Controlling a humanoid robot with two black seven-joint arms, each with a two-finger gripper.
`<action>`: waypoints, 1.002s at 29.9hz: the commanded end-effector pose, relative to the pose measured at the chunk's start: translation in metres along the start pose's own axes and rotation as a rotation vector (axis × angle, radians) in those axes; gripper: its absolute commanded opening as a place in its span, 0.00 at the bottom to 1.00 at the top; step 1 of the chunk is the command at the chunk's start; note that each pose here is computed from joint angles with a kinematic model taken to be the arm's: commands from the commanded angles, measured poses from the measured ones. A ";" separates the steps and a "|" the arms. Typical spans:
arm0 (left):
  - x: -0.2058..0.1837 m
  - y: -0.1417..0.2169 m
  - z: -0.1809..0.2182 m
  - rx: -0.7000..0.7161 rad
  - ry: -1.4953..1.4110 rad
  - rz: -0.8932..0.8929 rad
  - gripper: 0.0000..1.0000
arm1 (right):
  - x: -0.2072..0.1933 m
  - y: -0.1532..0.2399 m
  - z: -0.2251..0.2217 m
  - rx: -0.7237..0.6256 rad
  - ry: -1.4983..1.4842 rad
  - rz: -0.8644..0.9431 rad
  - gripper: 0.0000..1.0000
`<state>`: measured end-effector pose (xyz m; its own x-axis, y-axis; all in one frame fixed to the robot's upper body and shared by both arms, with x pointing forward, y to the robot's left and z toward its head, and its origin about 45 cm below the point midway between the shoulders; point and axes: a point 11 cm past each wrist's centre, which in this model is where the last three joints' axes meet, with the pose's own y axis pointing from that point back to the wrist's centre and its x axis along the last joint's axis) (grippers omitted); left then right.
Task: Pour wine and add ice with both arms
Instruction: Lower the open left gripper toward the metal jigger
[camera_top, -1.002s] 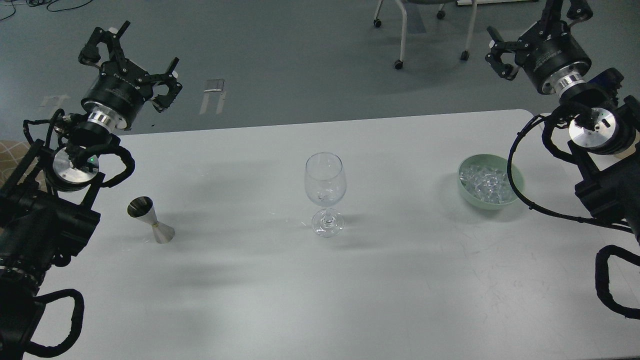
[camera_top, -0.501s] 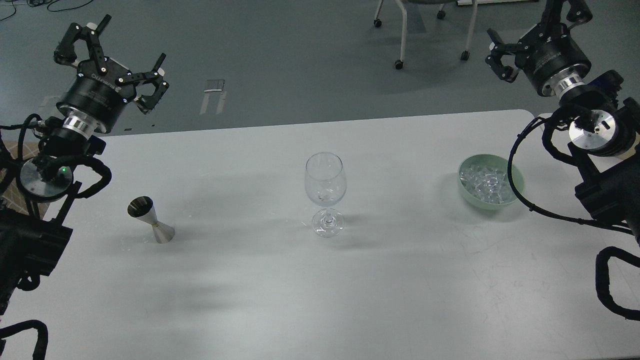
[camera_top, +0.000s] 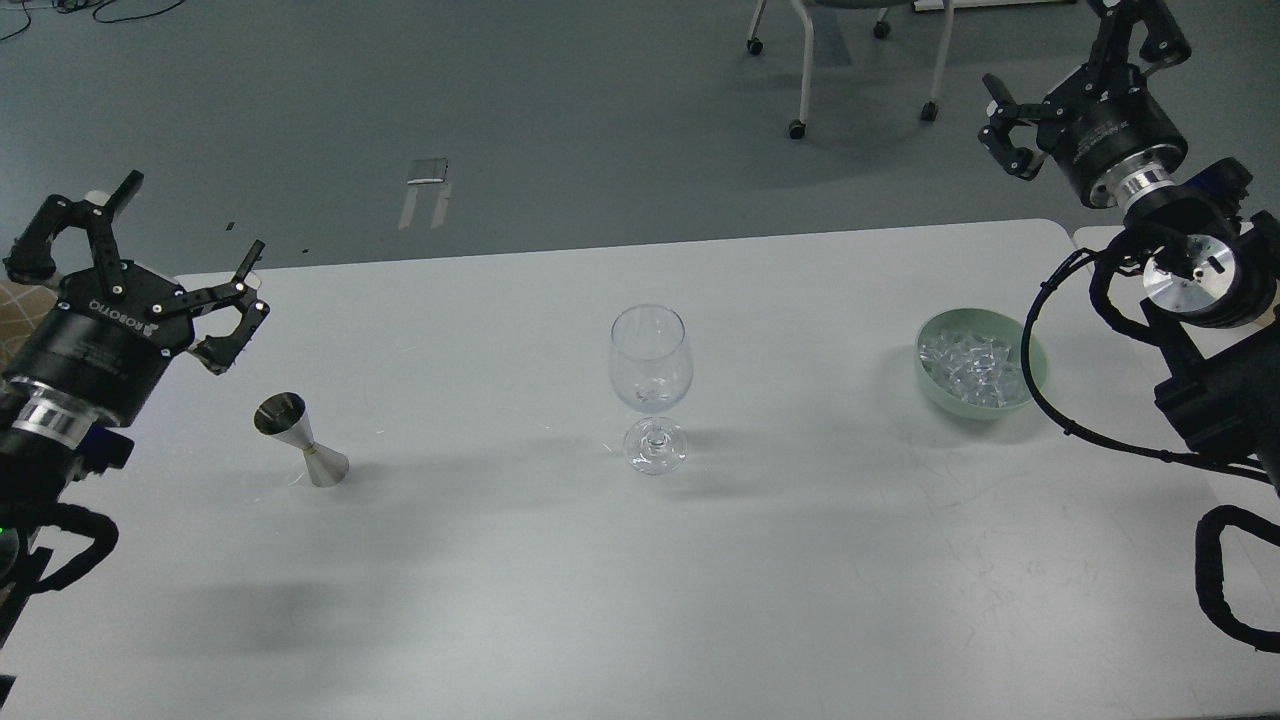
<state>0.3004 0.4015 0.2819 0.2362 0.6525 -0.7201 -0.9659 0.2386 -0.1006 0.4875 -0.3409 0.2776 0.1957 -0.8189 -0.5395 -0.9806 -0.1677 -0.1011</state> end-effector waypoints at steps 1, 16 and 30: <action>-0.002 0.030 -0.002 -0.014 0.014 0.027 0.96 | 0.003 0.002 0.003 -0.004 -0.001 0.006 1.00; 0.029 0.105 -0.079 -0.060 0.276 0.219 0.95 | 0.023 0.017 0.007 -0.020 0.012 0.049 1.00; 0.045 0.096 -0.128 0.007 0.427 0.301 0.87 | 0.034 0.025 0.011 -0.033 0.017 0.074 1.00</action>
<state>0.1948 0.3619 0.1568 -0.1015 0.3615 -0.9268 -0.9833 0.1048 0.1486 0.4715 -0.3663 0.2520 0.1280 -0.8392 -0.5285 -0.9913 -0.1250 -0.0417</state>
